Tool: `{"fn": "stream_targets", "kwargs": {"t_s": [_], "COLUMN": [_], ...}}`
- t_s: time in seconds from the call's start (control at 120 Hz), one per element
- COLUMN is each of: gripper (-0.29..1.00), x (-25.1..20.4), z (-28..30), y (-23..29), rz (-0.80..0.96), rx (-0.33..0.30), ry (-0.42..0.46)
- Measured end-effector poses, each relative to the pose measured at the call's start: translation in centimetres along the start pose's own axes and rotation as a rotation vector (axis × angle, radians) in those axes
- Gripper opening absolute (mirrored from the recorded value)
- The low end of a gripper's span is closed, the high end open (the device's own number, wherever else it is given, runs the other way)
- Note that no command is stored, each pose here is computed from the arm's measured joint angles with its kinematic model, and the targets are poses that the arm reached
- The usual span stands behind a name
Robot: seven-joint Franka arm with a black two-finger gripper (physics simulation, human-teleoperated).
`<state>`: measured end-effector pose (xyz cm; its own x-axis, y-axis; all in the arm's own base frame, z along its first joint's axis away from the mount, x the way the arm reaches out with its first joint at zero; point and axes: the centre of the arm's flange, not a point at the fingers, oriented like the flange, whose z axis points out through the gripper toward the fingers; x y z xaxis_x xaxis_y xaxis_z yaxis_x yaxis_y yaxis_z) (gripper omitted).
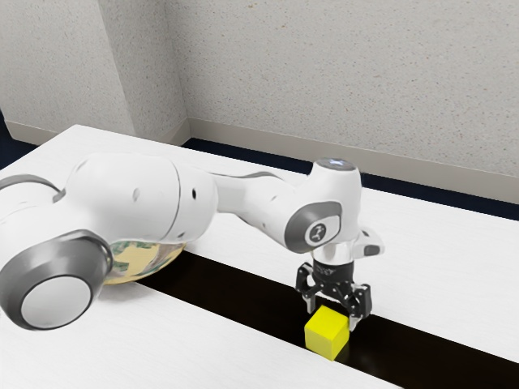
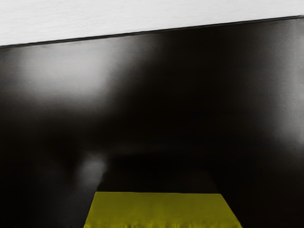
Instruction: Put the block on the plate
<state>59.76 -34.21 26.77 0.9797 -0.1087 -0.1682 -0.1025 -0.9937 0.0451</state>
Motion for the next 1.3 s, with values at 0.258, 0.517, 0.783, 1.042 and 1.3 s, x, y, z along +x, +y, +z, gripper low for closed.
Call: {"fn": "stream_targets", "kwargs": {"t_s": [0.258, 0.517, 0.783, 1.042, 1.3], "gripper": [0.70, 0.69, 0.49, 0.37, 0.35], "x": [-1.9, -3.3, -3.0, -2.7, -1.0], "z": [0.7, 1.0, 1.0, -0.2, -12.8], "y": [0.8, 0.5, 0.4, -0.1, -12.4], "rz": [0.007, 0.009, 0.009, 0.004, -0.170], "rx": [-0.016, -0.015, -0.015, -0.008, -0.033], "ry": [-0.011, -0.016, -0.001, 0.025, 0.168]}}
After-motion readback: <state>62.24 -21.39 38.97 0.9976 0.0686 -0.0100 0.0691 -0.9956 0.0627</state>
